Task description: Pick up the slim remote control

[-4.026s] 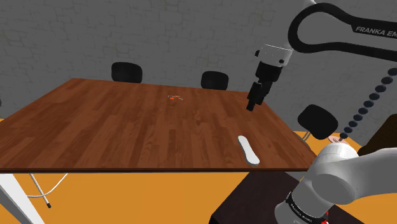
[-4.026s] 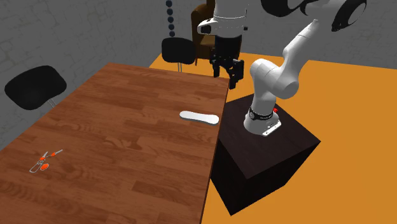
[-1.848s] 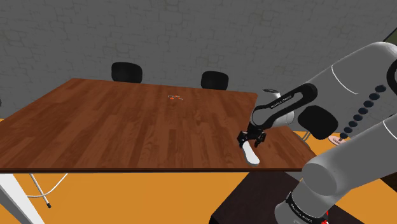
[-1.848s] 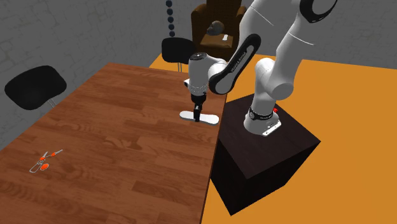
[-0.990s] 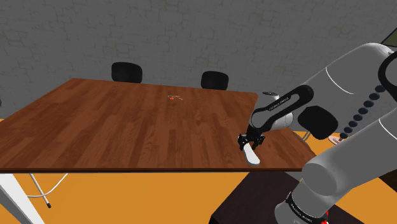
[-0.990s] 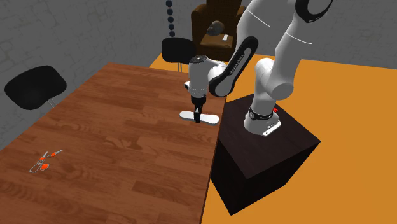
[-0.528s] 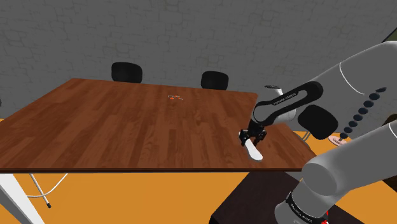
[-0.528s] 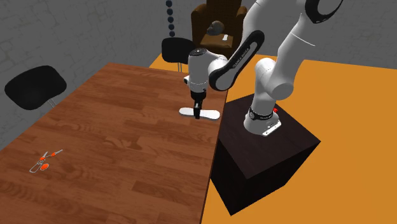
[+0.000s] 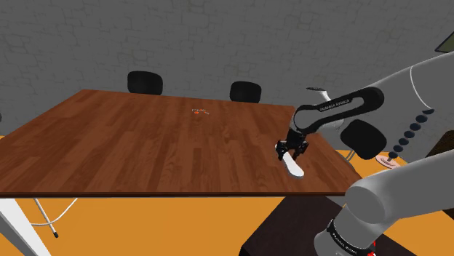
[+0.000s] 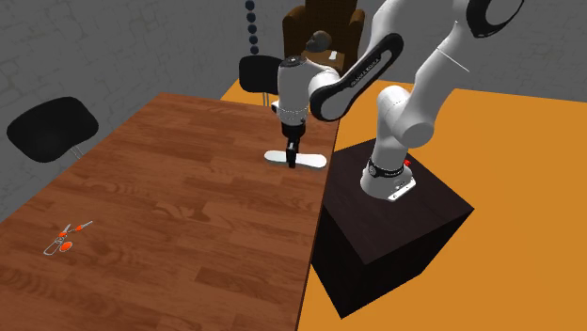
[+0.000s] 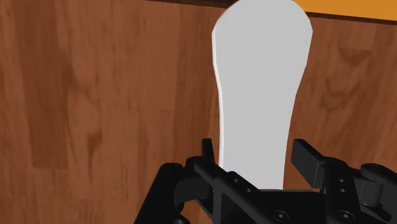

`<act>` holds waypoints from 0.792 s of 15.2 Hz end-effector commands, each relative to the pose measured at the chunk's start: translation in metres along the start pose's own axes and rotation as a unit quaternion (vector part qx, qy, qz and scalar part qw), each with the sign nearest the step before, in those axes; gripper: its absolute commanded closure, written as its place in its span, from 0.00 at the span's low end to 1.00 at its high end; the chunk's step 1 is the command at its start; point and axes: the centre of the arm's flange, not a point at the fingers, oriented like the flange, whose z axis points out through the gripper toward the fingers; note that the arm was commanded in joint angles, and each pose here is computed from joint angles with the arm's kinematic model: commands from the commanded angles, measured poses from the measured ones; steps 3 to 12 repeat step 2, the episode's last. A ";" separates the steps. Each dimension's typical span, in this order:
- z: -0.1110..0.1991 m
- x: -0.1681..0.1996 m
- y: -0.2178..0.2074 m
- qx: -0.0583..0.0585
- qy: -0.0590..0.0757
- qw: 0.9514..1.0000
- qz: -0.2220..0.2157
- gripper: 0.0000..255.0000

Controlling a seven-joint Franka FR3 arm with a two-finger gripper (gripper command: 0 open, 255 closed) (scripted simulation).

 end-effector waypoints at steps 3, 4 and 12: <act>-0.006 0.000 0.001 0.000 0.000 1.000 0.000 1.00; -0.006 0.000 0.001 0.000 0.000 1.000 0.000 1.00; -0.006 0.000 0.001 0.000 0.000 1.000 0.000 1.00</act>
